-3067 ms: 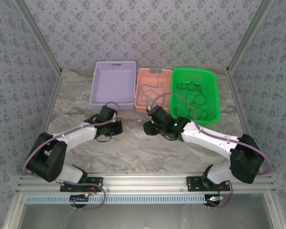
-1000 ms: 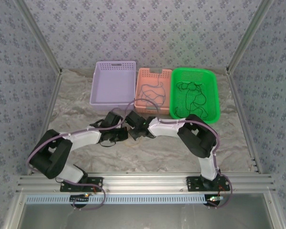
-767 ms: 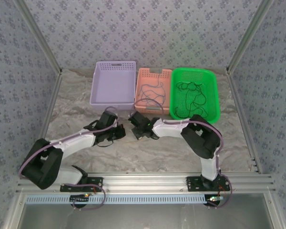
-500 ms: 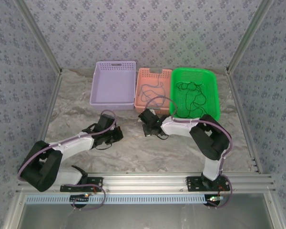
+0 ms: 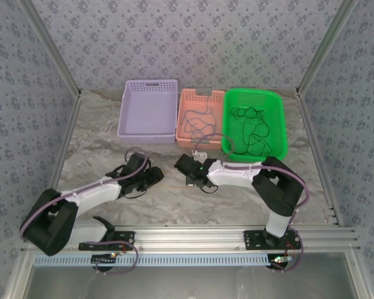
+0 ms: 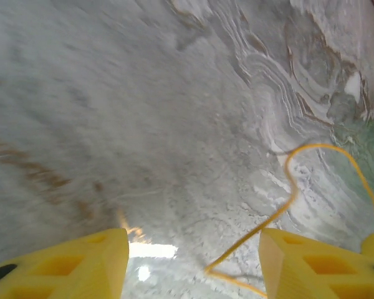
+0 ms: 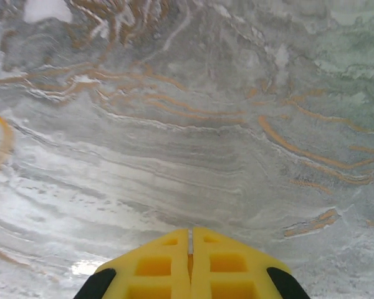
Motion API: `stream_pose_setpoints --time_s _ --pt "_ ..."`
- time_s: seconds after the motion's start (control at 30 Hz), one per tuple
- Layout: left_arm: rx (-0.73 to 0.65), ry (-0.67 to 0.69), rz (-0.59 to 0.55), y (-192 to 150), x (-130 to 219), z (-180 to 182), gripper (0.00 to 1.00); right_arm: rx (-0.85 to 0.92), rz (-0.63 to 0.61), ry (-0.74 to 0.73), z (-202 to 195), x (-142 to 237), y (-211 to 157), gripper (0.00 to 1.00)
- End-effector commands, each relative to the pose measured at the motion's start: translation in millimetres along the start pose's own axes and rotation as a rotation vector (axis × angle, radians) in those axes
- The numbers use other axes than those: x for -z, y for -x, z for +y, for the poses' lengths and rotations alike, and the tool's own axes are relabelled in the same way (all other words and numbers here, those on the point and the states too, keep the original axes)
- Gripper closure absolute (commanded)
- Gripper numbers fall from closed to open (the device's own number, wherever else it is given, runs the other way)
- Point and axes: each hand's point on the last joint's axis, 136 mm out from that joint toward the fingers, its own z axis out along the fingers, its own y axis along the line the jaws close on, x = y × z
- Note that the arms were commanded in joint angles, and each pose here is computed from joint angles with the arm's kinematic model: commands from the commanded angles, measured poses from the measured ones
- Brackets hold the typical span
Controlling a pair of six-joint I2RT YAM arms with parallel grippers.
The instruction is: Untangle the cables
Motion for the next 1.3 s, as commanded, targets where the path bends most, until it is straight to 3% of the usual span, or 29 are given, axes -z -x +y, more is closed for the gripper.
stream_pose_setpoints --time_s 0.0,0.17,0.4,0.77,1.13,1.27 --pt "-0.083 0.151 -0.087 23 35 12 0.39 0.014 -0.039 -0.046 -7 11 13 1.0" --pt "-0.352 0.07 -0.073 42 49 -31 0.45 0.066 -0.016 -0.036 -7 9 15 1.0" --pt "-0.677 0.016 0.013 47 37 -92 0.54 0.183 0.028 0.075 -3 6 9 1.0" --pt "-0.893 -0.084 0.097 4 -4 -131 0.5 0.305 0.069 0.249 -17 19 -6 1.0" --pt "-1.12 0.052 0.101 -9 -51 -136 0.41 0.328 0.106 0.278 -27 16 -19 1.0" --pt "-1.156 0.07 0.146 -19 -66 -135 0.43 0.318 0.11 0.28 -32 16 -21 1.0"
